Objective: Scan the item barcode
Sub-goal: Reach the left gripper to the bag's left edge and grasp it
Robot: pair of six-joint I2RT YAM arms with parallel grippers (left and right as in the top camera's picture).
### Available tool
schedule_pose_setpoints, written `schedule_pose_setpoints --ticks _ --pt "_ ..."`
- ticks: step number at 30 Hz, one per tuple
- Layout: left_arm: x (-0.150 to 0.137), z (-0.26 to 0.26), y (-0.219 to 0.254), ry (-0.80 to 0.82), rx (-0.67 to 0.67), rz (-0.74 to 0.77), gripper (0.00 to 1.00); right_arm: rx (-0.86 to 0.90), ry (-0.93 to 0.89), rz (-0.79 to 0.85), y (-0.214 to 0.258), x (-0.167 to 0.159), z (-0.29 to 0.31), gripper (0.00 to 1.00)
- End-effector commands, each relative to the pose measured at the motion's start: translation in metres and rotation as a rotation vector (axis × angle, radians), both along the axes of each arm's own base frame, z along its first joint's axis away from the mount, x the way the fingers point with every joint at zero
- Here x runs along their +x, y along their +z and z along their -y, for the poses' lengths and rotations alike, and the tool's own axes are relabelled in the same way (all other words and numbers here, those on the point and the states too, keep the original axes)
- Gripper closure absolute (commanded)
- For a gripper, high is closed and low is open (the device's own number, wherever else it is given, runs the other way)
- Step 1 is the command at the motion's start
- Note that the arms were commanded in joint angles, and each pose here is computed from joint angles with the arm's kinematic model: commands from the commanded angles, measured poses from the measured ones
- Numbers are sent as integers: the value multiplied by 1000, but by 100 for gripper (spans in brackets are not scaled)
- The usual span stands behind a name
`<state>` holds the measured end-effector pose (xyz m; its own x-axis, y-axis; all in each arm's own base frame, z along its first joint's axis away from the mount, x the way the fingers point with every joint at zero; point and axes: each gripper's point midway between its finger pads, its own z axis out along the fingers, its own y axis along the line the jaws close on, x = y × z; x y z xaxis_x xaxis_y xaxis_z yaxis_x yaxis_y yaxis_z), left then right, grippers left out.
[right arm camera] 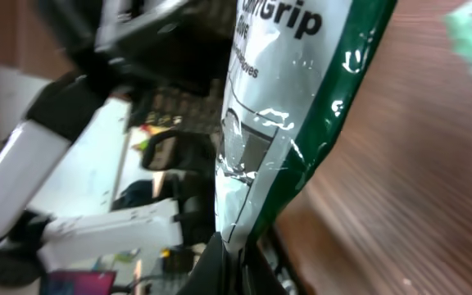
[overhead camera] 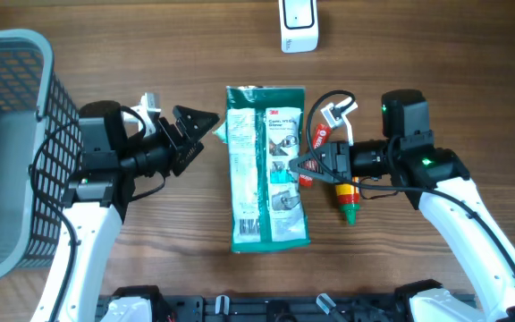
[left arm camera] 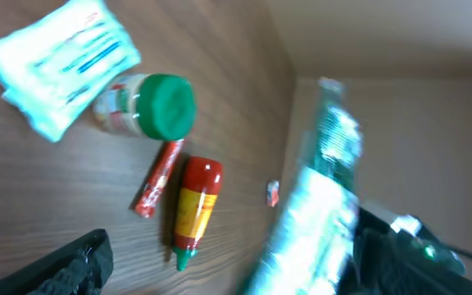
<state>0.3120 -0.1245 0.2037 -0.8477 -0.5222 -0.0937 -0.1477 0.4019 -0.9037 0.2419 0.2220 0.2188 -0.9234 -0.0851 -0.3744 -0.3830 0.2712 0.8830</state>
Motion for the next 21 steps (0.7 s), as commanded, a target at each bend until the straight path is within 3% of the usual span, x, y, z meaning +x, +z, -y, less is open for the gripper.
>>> schedule_pose_setpoints --ticks 1,13,21 --pt "-10 8 24 -81 -8 129 4 -60 -58 61 -2 14 4 96" --pt "-16 35 32 -182 18 230 5 146 88 50 33 5 -9 96" --pt "-9 40 47 -191 10 323 38 149 125 31 32 -5 -17 96"
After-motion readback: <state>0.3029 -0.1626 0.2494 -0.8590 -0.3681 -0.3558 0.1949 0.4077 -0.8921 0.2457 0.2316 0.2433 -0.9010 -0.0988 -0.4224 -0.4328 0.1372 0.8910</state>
